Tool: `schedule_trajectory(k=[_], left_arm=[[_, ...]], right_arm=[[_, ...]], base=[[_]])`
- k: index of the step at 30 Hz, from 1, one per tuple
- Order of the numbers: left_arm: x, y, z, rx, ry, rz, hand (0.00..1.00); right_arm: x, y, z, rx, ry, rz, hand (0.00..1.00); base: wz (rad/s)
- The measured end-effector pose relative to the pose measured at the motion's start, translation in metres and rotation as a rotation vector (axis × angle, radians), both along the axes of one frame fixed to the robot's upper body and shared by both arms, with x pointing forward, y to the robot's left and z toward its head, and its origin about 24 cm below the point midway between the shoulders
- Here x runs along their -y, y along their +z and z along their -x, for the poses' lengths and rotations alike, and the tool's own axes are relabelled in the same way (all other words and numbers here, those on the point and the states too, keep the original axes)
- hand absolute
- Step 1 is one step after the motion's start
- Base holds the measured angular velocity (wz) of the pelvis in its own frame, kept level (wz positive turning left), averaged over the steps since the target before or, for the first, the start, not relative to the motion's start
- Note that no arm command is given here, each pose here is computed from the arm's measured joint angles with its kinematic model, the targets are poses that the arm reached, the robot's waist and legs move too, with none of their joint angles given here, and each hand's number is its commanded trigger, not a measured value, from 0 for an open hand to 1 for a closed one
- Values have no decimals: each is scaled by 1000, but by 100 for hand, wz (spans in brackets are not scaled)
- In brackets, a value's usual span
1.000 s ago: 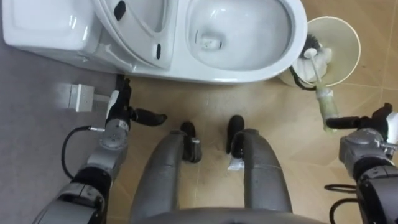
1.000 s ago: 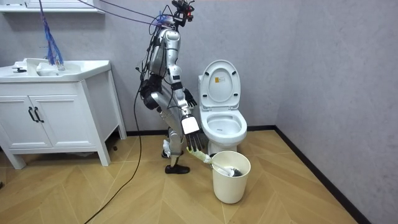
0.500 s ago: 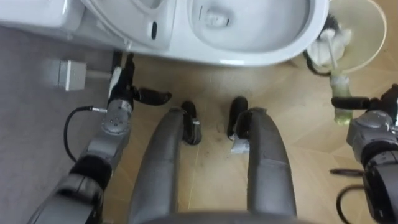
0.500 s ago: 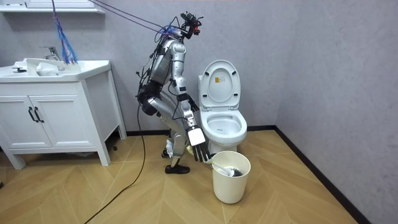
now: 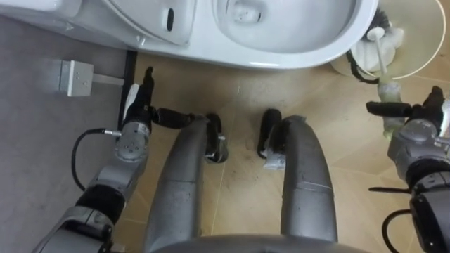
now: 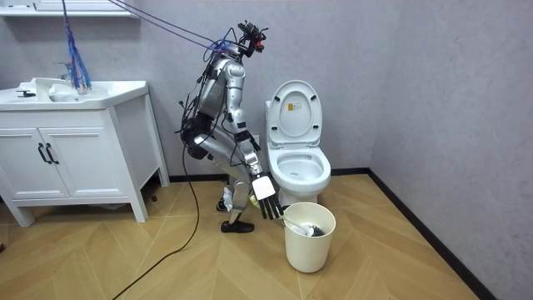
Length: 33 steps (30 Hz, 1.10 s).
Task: Brush toilet
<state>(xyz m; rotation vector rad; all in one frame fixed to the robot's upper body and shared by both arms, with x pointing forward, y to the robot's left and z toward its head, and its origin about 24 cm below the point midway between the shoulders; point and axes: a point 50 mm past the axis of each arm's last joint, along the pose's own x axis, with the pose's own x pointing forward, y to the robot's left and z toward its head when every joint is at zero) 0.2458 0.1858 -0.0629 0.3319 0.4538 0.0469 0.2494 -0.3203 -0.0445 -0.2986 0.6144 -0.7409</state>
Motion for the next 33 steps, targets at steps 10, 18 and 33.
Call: schedule_trajectory(k=[10, 18, 33], left_arm=[[0, 3, 2, 14, -11, 2, 0], [-1, -1, 7, -11, 23, 54, 0], [2, 0, 6, -19, 27, 75, 0]], right_arm=[[-6, -2, -3, -38, 101, 13, 0], [-6, -11, 5, -97, 147, -15, 52], [6, -11, 13, -101, 128, -51, 100]], base=[[0], [6], [1]])
